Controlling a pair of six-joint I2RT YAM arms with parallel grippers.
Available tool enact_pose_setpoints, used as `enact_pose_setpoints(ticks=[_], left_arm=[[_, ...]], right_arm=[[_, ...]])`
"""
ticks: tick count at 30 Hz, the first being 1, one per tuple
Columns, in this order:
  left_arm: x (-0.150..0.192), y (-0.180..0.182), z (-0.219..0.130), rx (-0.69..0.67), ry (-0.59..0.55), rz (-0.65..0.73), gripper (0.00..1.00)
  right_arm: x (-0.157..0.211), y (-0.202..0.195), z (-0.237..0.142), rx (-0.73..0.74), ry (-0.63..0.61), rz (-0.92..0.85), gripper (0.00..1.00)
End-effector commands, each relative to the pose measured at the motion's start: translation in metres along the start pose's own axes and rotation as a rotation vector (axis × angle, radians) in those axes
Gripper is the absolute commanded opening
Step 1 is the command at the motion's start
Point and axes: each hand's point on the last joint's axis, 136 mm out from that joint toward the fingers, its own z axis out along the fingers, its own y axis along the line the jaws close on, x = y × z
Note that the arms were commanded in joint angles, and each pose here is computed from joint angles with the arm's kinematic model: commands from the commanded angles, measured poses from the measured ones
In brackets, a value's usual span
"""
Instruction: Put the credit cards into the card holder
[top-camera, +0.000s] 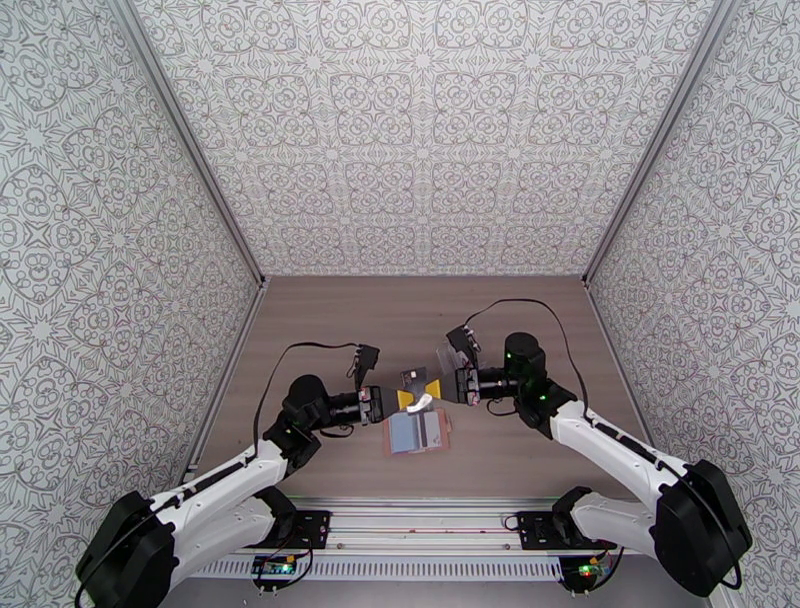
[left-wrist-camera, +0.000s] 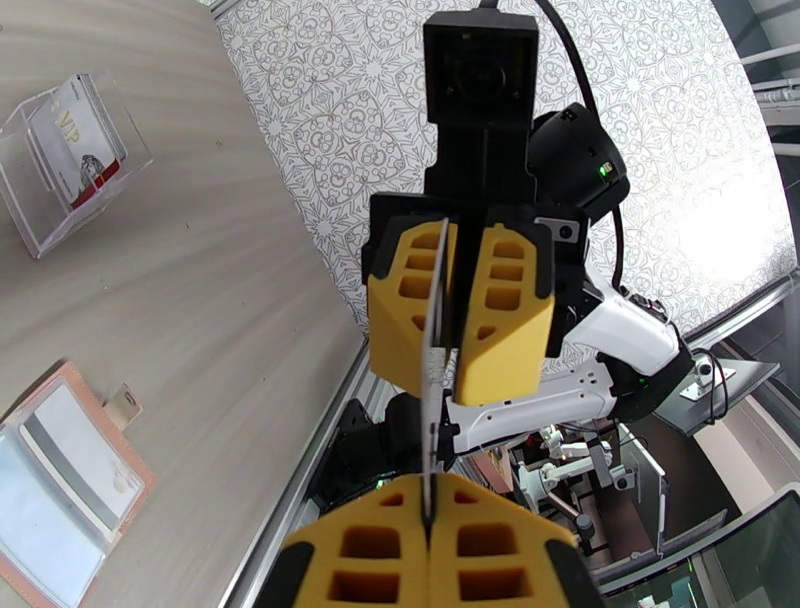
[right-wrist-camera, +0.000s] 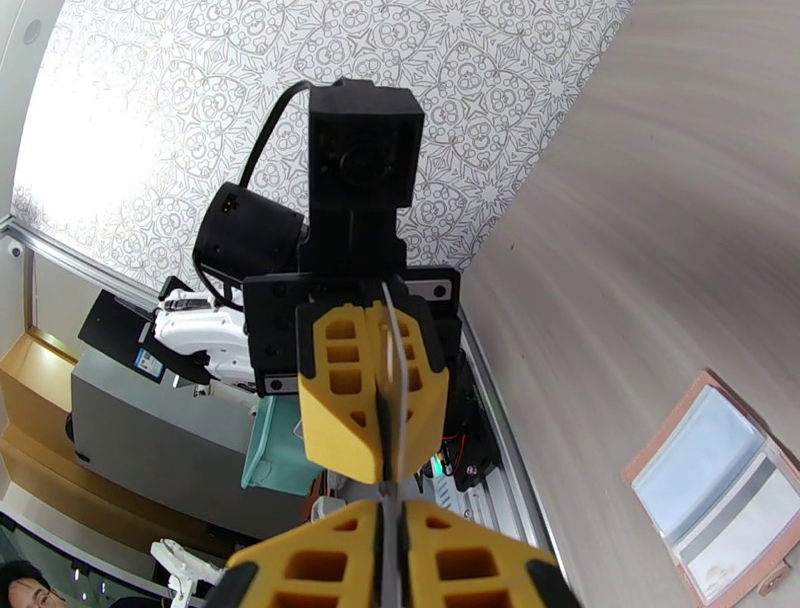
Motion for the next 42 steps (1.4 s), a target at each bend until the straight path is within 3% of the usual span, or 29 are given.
enact_pose_setpoints(ticks=[1,14,15,18,21,24,27,32,42], left_arm=[[0.009,0.004,0.002,-0.013,0.046,-0.011,0.0],[0.012,0.009,0.007,-0.02,0.061,-0.02,0.0],[0.012,0.011,0.006,-0.026,0.057,-0.025,0.07],[0.006,0.021,0.0,-0.055,0.023,-0.05,0.44],[-0.005,0.049,-0.02,-0.146,-0.066,-0.12,0.57],[-0.002,0.092,-0.046,-0.345,-0.115,-0.185,0.59],[0.017,0.115,-0.062,-0.488,-0.074,-0.177,0.59],[0.046,0.137,-0.065,-0.553,0.003,-0.208,0.54],[0.058,0.172,-0.044,-0.616,0.067,-0.229,0.46]], right_arm=[[0.009,0.003,0.002,-0.026,0.036,-0.018,0.08],[0.011,0.0,0.005,-0.019,0.046,-0.005,0.0],[0.012,-0.001,0.005,-0.012,0.048,-0.002,0.0],[0.012,-0.01,0.004,0.032,0.043,0.011,0.0],[0.015,-0.029,0.005,0.108,0.046,0.057,0.0],[0.023,-0.059,0.006,0.194,0.053,0.126,0.0],[0.032,-0.092,0.006,0.281,0.046,0.206,0.0],[0.047,-0.128,0.003,0.382,0.039,0.272,0.0],[0.07,-0.166,0.003,0.484,0.078,0.351,0.0]])
